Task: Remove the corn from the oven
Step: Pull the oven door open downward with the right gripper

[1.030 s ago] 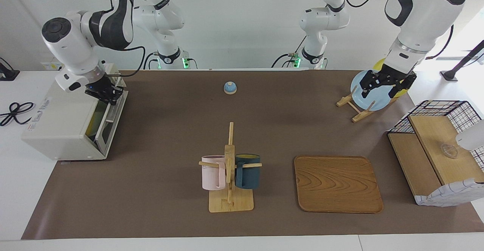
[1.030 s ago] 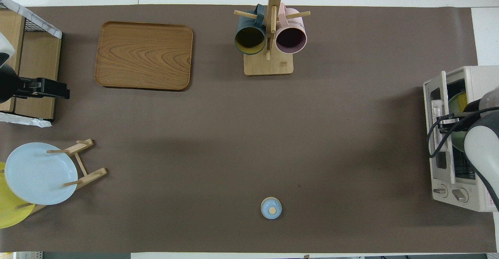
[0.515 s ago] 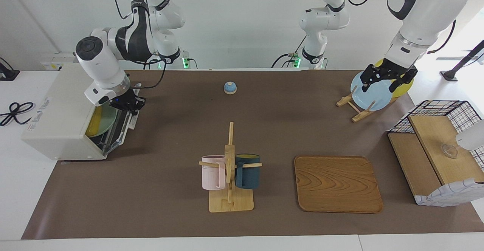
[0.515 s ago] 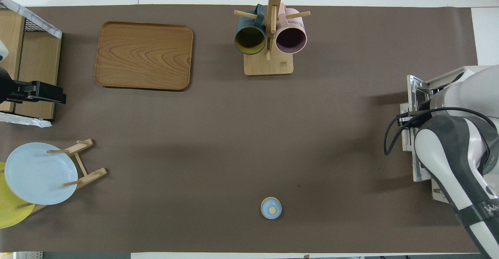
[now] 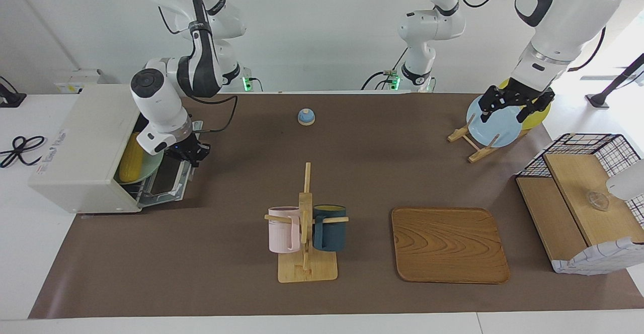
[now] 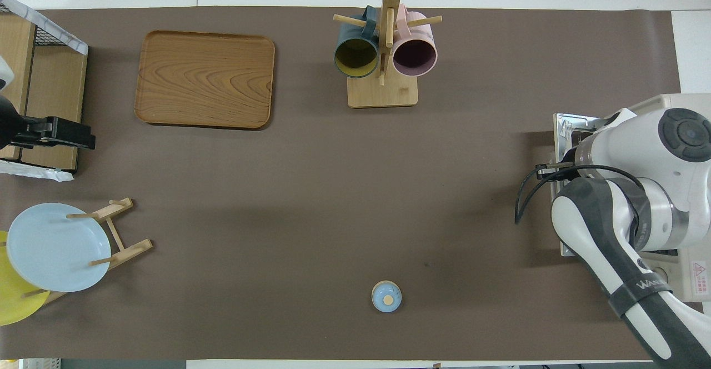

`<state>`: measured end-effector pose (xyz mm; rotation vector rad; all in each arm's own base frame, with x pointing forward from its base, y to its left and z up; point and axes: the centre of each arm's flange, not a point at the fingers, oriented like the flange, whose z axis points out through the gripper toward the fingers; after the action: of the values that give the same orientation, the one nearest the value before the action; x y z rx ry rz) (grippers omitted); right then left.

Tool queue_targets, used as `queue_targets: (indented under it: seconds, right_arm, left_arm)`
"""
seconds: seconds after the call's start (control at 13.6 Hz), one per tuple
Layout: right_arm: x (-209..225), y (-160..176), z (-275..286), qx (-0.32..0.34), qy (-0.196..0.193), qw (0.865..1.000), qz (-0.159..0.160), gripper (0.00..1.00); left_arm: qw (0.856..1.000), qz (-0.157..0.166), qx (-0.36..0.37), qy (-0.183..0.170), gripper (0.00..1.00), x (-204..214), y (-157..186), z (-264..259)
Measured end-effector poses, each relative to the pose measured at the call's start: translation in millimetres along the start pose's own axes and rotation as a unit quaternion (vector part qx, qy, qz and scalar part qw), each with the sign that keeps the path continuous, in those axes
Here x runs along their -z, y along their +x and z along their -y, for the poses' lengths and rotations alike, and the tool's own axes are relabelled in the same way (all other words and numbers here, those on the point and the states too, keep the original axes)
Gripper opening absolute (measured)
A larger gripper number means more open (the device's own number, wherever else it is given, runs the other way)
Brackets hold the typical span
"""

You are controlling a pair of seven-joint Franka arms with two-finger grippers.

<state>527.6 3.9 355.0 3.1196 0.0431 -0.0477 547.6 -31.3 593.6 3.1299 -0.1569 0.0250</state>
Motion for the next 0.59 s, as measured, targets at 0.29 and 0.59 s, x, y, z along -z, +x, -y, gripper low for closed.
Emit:
queue_targets:
  seconds: [0.29, 0.59]
  right_arm:
    - [-23, 1, 6, 0.004, 0.000, 1.000, 0.000, 0.01]
    - [-54, 5, 9, 0.007, -0.001, 1.000, 0.009, 0.01]
  left_arm:
    - [1.000, 0.001, 0.000, 0.000, 1.00, 0, 0, 0]
    - [1.000, 0.001, -0.001, 0.000, 1.00, -1, 0, -2]
